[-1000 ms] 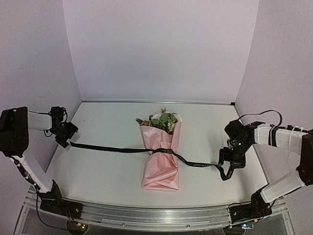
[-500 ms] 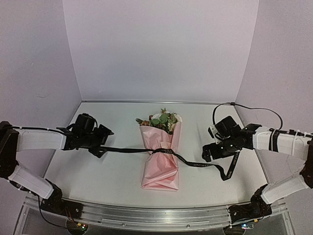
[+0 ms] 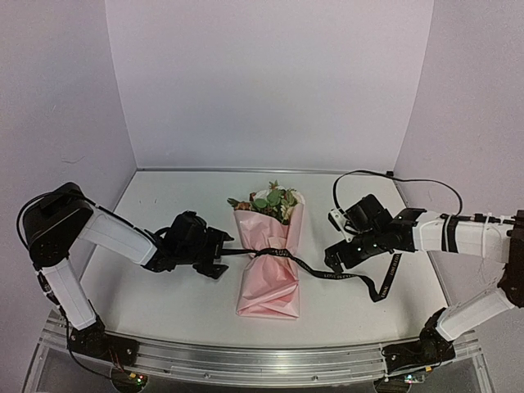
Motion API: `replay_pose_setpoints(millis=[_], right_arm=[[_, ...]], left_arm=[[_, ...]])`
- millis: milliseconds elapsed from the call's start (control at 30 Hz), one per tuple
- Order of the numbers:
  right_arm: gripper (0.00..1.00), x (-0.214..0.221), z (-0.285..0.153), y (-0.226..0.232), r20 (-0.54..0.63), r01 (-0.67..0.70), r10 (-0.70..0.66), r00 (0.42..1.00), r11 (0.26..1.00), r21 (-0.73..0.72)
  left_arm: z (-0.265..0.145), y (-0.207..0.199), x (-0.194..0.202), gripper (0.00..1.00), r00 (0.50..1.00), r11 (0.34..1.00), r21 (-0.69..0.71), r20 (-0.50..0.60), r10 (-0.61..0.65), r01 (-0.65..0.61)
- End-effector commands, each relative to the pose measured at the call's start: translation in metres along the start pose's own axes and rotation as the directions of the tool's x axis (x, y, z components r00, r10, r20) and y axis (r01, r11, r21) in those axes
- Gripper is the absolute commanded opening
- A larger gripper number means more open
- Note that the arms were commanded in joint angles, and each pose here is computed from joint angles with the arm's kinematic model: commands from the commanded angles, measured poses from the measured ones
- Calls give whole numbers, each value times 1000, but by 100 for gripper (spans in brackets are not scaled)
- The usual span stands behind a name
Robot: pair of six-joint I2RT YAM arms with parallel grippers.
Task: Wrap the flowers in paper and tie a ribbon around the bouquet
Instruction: Tie the ribbon around the folded bouquet.
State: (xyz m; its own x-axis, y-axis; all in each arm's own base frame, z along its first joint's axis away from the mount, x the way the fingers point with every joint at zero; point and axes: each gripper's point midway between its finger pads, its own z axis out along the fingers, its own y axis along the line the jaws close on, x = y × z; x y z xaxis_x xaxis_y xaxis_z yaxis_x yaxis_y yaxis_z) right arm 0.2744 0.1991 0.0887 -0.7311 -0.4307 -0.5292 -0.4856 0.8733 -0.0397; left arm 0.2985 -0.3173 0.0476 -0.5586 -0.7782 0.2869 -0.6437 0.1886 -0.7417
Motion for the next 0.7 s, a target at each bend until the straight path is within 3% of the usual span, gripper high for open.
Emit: replay_pose_setpoints(millis=[0,233,500,667], right_arm=[[98,-20,-4,8,55,85,-84,995,996,-3],[98,-17,-1,30,55,225,-220,974,970,-92],[98,1,9,53,35,393,-395,918,896,-208],[95,4,21,70,14,471,-482,876,849,-241]], left_arm=[[12,-37,10,80,998,990,123,-28,-62,65],[34,-31,9,62,996,991,103,-33,-79,82],[40,-34,8,20,998,991,120,-30,-57,60],[42,-38,10,6,999,991,128,-44,-23,28]])
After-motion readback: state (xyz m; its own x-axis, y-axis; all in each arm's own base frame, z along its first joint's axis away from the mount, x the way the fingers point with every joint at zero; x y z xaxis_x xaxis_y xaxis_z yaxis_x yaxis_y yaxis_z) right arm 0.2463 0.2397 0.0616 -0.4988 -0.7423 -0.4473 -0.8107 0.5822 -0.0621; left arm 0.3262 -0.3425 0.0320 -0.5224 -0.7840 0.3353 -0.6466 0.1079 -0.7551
